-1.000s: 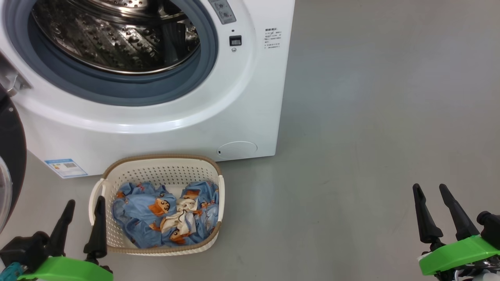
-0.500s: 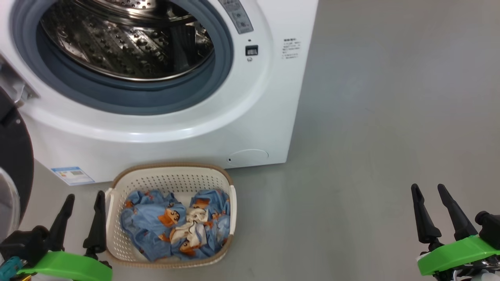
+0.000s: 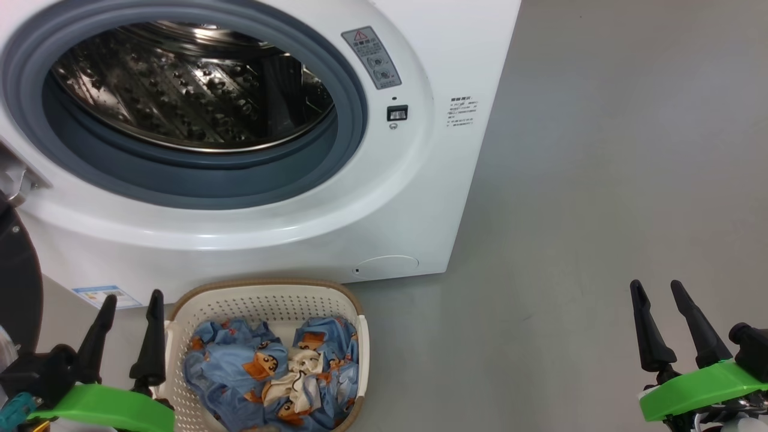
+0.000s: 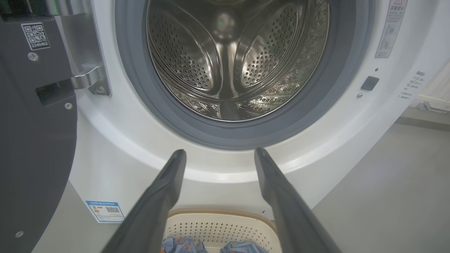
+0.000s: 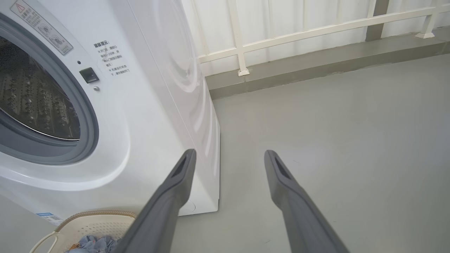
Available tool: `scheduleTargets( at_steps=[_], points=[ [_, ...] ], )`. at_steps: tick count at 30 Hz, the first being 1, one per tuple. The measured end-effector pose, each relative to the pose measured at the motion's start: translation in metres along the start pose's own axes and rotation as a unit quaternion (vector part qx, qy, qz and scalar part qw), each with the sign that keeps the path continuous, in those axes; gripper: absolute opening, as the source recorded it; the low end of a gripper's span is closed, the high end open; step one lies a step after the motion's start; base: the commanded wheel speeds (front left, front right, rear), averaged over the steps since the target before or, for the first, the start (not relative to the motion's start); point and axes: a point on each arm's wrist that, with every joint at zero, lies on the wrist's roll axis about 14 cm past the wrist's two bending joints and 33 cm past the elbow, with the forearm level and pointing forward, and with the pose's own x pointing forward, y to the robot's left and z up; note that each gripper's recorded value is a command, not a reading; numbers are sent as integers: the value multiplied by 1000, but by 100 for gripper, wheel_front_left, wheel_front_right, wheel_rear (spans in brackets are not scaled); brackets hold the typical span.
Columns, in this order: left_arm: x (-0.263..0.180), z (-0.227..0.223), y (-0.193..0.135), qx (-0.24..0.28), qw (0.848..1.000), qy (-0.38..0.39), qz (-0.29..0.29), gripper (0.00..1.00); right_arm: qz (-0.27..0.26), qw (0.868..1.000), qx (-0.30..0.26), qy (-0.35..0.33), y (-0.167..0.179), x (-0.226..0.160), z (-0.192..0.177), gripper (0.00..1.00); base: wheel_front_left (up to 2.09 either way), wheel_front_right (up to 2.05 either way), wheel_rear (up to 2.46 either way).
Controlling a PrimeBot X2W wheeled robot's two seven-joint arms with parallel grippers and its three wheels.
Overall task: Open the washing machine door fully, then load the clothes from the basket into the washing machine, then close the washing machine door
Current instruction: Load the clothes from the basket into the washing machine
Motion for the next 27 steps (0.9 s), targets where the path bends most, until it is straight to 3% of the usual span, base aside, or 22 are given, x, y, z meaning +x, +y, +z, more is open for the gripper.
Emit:
scheduleTargets(
  at_steps=[7,16,27],
  points=[
    [-1,-10,1,-5,1000,14,3,100,0,1000,3,6,2,2,-5,100,0,0,0],
    [-7,-70,3,-26,995,98,21,100,3,1000,10,11,7,16,-12,100,0,0,0],
    [16,-141,-1,-32,978,204,13,100,10,999,14,28,16,42,-31,100,0,0,0]
  ],
)
